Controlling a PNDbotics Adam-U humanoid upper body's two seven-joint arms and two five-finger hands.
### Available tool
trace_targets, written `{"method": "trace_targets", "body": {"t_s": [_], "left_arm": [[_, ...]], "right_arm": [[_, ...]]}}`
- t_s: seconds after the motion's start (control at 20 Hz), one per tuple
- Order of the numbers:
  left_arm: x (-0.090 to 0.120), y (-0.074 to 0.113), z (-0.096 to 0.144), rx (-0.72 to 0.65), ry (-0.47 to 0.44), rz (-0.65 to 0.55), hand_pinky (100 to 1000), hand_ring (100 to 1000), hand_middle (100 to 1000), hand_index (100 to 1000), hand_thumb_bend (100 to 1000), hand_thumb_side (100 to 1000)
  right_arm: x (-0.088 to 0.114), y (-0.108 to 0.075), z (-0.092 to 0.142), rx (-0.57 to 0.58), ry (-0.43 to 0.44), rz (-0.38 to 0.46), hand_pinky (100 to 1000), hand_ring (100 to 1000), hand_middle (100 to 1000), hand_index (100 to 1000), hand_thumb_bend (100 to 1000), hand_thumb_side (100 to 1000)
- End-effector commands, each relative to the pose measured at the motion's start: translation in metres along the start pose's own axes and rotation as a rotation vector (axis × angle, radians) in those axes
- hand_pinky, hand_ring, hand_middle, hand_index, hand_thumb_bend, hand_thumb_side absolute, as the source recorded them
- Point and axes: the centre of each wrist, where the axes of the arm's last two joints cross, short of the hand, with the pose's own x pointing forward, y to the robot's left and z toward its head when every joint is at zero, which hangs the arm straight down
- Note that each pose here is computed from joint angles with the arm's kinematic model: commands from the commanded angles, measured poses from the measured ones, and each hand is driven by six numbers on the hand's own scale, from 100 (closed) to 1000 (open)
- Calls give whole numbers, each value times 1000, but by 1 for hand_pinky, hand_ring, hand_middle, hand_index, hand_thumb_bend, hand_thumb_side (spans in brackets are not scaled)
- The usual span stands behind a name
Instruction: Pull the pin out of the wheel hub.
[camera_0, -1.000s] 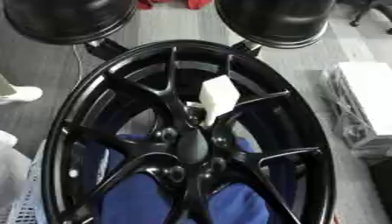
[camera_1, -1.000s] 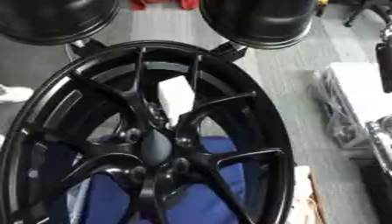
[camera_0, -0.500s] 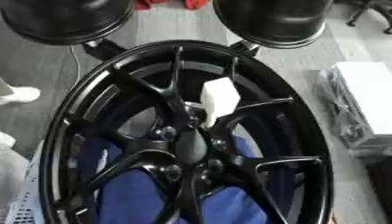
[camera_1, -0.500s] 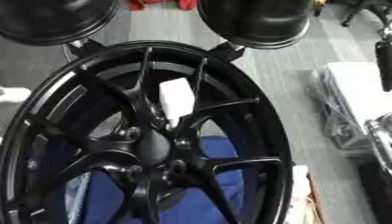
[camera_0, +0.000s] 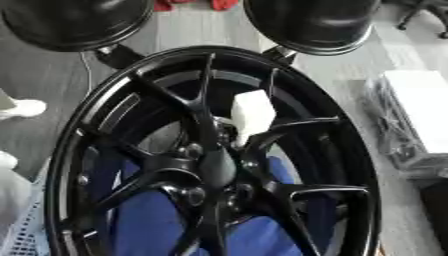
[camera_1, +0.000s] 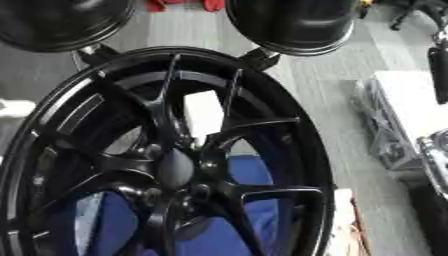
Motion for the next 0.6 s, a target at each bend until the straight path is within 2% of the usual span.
{"method": "trace_targets", "body": {"t_s": [0.05,0.1,0.3,0.45,0.6], "left_arm": [[21,21,7,102,-92,51,777,689,621,735,100,401],[29,22,10,122,-137,73,768,670,596,722,100,429],[61,22,25,174,-313,128,752,644,502,692,100,411],[83,19,38,184,-429,140,747,632,496,684,100,419],[103,14,54,181,-534,152,744,616,549,697,100,430]], "right_arm": [[9,-4,-7,-32,-30,22,507,627,696,558,100,493],[9,-4,-7,-32,-30,24,507,627,696,558,100,491],[9,-4,-8,-30,-32,28,508,627,696,559,100,487],[10,-4,-8,-29,-34,29,508,627,696,559,100,484],[10,-3,-8,-26,-36,31,509,628,697,560,100,482]]}}
